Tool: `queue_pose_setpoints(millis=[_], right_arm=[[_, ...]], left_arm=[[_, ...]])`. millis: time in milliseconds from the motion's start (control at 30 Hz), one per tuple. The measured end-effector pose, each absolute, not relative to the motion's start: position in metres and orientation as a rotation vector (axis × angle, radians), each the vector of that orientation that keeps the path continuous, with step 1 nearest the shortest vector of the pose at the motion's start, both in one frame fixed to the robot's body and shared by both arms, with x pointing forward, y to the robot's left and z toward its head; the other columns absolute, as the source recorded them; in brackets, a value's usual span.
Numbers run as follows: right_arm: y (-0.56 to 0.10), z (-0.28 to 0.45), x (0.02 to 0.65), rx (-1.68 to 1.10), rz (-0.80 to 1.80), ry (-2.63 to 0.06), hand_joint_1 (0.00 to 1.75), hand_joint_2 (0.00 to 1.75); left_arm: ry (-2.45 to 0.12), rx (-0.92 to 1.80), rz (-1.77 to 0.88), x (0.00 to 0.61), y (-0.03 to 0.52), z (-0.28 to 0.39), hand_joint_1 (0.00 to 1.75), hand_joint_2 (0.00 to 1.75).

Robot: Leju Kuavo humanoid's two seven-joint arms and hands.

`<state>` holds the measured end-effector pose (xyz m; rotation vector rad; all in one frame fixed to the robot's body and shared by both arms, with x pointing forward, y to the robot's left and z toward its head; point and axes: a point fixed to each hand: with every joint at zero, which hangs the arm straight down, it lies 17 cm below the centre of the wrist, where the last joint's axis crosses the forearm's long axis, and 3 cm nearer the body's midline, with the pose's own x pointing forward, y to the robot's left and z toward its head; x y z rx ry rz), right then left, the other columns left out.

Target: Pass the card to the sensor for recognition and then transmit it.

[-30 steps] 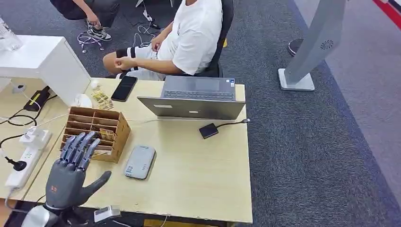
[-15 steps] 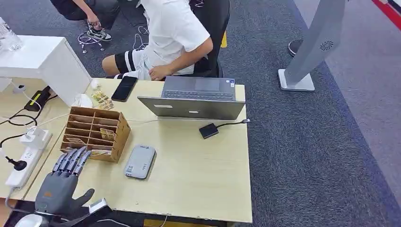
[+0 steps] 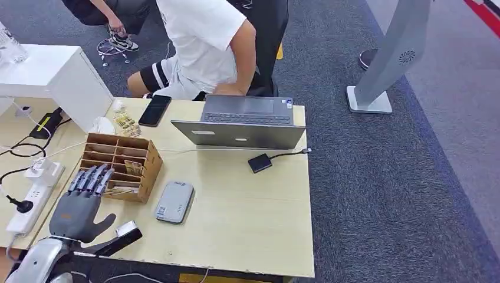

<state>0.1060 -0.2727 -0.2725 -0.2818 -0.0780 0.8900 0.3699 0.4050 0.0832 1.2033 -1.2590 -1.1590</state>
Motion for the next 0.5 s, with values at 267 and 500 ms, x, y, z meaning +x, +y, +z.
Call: queue_pose_setpoints(millis=[267, 500], right_arm=[[-0.273, -0.272, 0.109, -0.283, 0.892, -0.080, 0.00, 1.75], [-0.274, -0.272, 0.109, -0.289, 0.889, -0.074, 0.00, 1.75]], left_arm=[[-1.252, 1.220, -1.148, 0.385, 0.408, 0.086, 0.00, 1.75], [-1.227, 1.206, -1.147, 0.388, 0.410, 0.078, 0.00, 1.75]])
